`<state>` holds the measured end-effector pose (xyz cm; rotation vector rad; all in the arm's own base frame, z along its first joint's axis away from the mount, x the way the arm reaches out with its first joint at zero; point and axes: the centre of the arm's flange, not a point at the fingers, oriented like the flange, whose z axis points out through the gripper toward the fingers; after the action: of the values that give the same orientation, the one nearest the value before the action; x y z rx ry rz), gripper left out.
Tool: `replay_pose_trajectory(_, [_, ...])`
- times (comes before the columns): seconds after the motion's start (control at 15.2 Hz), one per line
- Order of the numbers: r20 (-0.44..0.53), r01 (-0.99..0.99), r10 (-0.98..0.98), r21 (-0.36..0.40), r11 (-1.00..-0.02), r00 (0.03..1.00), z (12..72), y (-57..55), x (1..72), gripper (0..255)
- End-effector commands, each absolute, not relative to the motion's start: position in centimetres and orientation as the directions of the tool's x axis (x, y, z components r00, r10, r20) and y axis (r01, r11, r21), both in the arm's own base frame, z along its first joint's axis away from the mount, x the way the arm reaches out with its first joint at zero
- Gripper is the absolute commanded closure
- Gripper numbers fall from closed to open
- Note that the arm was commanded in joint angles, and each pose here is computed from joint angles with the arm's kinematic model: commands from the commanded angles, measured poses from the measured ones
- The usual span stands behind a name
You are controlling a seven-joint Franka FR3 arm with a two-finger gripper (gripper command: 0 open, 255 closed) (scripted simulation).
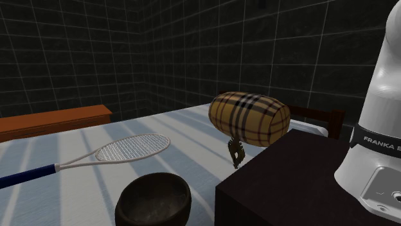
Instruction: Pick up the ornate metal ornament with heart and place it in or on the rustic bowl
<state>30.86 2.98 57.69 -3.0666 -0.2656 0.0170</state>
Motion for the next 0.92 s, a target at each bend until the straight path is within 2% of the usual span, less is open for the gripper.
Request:
replay_pose_trajectory(0.0, [-0.006, 0.171, 0.172, -0.064, -0.983, 0.985, 57.7, 3.0, 30.9, 0])
replay_pose_trajectory(0.86, [0.036, 0.018, 0.016, -0.079, -0.997, 0.999, 40.6, 1.3, 31.5, 0])
